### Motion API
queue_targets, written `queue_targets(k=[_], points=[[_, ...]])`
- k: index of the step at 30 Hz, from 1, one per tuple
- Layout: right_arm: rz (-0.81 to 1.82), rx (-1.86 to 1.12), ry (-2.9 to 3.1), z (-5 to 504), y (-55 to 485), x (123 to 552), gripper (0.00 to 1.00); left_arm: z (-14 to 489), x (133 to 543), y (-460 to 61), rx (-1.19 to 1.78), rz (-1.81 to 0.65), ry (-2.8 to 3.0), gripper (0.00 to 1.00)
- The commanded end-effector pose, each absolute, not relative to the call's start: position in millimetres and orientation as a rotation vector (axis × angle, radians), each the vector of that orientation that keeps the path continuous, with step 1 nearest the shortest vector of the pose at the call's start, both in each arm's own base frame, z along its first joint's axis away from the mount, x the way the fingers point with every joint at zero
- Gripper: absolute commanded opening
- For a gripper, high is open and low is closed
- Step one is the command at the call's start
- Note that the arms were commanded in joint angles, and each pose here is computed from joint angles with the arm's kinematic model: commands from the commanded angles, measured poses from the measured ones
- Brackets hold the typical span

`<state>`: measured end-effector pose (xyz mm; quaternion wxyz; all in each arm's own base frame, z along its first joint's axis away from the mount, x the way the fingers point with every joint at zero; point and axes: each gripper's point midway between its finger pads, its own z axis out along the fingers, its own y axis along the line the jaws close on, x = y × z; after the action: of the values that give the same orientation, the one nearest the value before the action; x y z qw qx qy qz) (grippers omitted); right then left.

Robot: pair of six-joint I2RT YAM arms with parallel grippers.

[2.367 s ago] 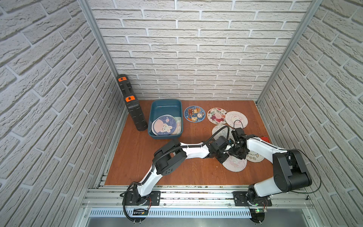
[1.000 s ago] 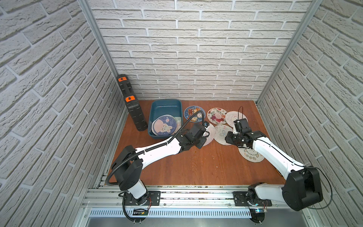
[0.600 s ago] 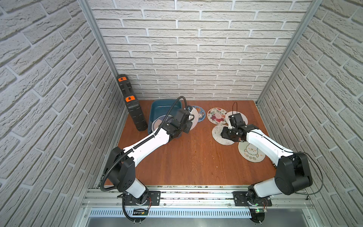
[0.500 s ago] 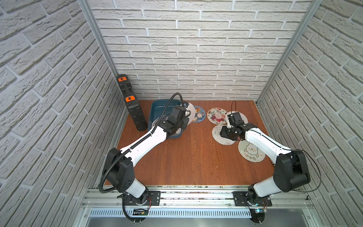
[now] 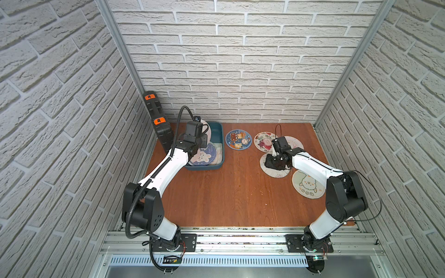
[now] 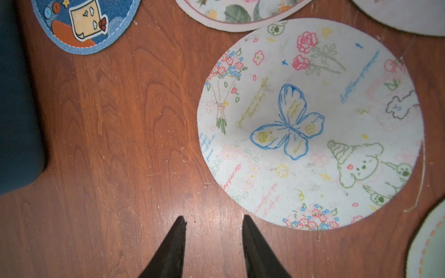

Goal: Put the coasters into the storage box
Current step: Place the coaster in the storage box.

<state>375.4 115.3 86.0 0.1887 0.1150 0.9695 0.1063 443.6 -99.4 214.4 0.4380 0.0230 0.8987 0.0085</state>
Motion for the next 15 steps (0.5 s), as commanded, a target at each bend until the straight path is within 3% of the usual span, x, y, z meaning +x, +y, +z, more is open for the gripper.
queue_targets(k=[1, 8, 15], points=[[0.32, 0.286, 2.698, 95.6, 123.8, 384.8, 0.4, 175.0, 443.7, -105.1, 0.0, -0.06, 2.326, 0.0], [0.315, 0.281, 2.71, 90.8, 127.0, 385.6, 0.4, 143.4, 444.5, -108.5, -0.031, -0.08, 2.402, 0.0], [0.309, 0.277, 2.719, 87.1, 127.8, 384.9, 0.4, 112.6, 439.6, -92.1, -0.086, 0.054, 2.498, 0.0]])
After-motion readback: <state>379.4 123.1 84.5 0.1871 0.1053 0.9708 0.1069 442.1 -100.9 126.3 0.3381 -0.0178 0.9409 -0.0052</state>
